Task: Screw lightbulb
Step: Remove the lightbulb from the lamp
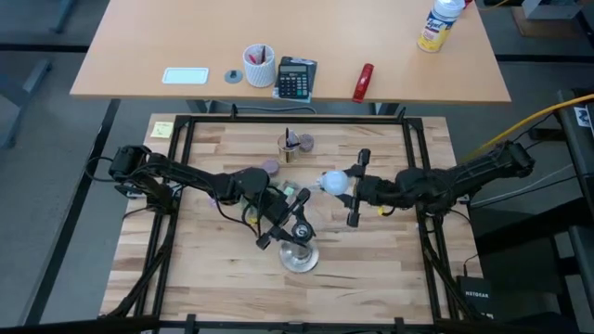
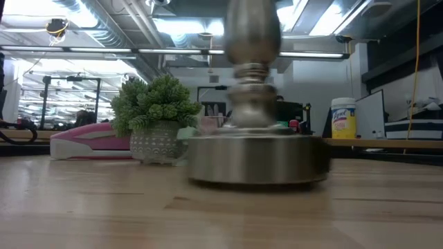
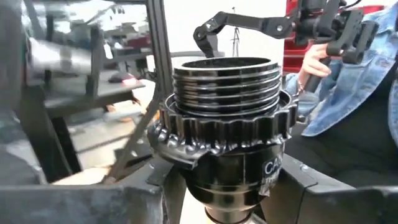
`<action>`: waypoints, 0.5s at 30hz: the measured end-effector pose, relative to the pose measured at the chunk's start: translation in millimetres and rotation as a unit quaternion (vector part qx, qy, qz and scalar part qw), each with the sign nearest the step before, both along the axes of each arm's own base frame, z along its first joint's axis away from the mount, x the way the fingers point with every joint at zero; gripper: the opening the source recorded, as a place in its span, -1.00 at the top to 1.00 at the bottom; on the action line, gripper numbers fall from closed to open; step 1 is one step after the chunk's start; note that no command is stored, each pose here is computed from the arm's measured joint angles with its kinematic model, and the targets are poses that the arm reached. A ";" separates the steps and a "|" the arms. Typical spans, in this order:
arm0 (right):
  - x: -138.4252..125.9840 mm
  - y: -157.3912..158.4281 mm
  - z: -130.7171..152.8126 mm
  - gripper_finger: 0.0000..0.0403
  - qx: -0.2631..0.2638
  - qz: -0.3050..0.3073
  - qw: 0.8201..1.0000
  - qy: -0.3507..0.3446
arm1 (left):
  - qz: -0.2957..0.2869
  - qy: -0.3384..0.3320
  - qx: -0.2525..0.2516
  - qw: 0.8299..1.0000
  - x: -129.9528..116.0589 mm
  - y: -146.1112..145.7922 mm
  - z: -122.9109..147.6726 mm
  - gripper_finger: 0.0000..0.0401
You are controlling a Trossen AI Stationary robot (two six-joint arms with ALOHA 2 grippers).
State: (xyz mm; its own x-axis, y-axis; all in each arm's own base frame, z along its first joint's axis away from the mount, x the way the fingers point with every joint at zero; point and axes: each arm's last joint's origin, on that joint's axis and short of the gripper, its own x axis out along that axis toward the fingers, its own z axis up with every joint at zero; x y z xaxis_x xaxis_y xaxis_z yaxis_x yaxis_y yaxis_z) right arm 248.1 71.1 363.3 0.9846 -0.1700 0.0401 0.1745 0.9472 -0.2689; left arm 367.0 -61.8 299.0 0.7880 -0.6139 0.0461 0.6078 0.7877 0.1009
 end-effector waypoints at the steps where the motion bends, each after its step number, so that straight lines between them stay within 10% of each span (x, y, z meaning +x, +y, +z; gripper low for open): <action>1: -1.0 -1.0 -2.8 0.22 -0.004 -0.012 1.000 0.017 | 0.005 -0.008 0.006 1.000 0.1 0.2 0.6 0.23; 15: -13.9 -13.6 -51.8 0.22 0.032 -0.094 0.965 0.243 | 0.013 -0.024 0.012 1.000 0.4 0.6 3.0 0.23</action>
State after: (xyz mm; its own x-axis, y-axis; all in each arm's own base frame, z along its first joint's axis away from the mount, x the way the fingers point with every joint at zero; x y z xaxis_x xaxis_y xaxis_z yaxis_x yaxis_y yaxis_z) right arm 234.3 57.5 311.5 0.8364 -0.3341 -0.4344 0.2132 0.9286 -0.3038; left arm 367.4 -61.2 301.9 0.8013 -0.5941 0.0701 0.5807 0.8006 0.1477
